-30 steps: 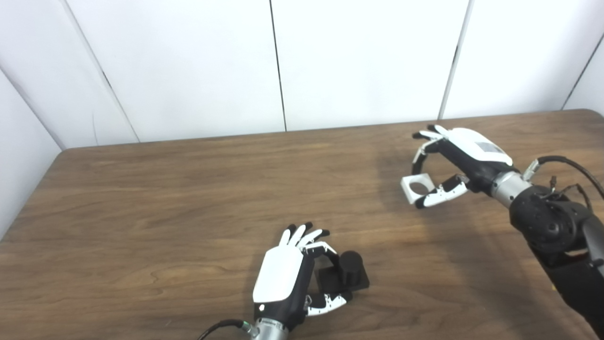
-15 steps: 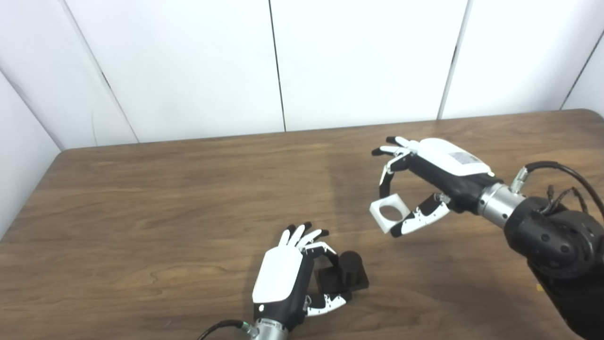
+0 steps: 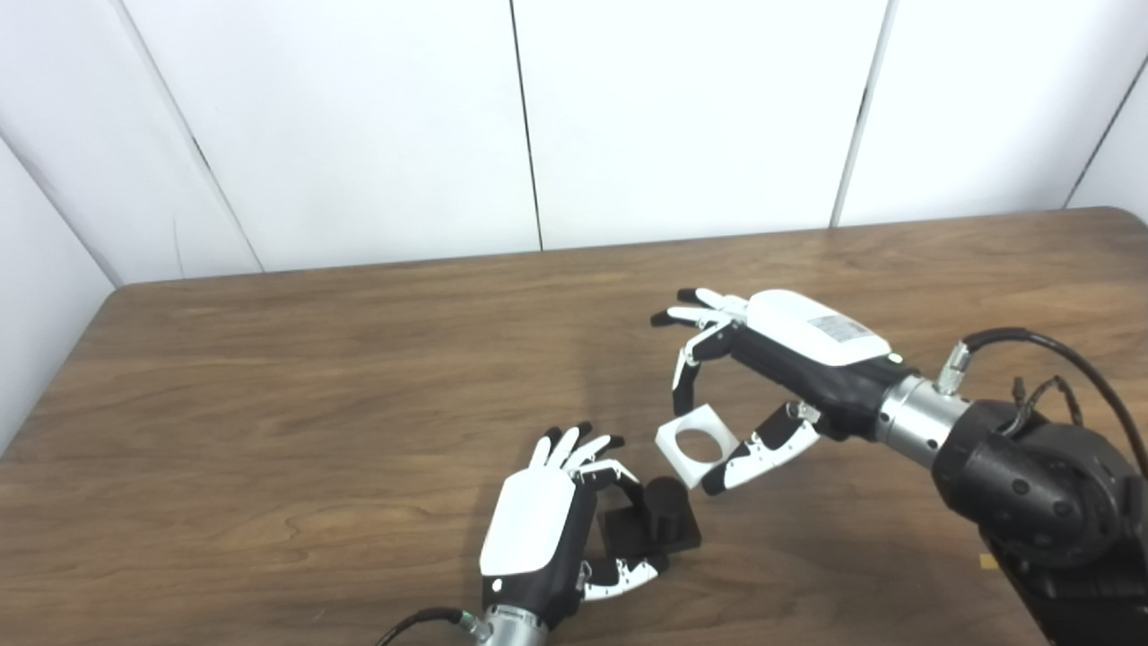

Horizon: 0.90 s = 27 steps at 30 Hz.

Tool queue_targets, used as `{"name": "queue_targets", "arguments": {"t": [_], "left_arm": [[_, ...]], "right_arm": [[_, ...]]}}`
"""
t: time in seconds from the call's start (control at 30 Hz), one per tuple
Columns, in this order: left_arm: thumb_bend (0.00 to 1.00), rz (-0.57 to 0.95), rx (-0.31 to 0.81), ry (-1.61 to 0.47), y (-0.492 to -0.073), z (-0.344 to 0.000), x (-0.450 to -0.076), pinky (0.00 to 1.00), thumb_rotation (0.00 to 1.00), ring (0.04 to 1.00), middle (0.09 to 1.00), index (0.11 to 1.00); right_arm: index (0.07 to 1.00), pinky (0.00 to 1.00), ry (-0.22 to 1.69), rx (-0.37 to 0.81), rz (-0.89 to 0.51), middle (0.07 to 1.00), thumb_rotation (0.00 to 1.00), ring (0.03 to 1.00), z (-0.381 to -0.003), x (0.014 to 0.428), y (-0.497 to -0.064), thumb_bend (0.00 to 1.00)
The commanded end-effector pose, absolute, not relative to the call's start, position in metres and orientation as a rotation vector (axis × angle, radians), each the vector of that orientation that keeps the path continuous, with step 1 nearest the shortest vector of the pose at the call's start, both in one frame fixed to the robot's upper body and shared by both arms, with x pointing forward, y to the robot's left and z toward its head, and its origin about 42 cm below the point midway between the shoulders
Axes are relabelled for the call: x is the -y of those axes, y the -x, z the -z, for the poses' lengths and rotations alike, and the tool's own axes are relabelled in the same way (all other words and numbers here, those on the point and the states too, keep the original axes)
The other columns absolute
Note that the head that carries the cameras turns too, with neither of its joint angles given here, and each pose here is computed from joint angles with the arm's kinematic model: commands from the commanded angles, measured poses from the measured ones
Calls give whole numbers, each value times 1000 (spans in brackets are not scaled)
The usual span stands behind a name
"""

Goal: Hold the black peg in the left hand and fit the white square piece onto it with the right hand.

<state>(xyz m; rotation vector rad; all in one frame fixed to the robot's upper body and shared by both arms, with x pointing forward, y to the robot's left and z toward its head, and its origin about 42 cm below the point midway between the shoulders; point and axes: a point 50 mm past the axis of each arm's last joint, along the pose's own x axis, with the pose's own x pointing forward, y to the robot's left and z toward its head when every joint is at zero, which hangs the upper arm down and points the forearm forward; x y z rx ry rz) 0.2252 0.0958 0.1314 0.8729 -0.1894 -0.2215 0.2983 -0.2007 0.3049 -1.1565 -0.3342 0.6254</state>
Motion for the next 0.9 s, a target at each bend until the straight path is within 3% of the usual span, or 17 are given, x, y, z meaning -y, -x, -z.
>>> {"name": "queue_targets", "arguments": {"t": [0.0, 0.87], "left_arm": [[521, 234, 110, -895, -220, -116, -92, 1000, 60, 958, 861, 489], [520, 233, 111, -889, -220, -118, -91, 1000, 60, 961, 862, 489]], "right_arm": [[492, 987, 1170, 419, -598, 916, 154, 999, -323, 194, -297, 524], [492, 978, 1179, 377, -678, 914, 156, 1000, -288, 172, -301, 524]]}}
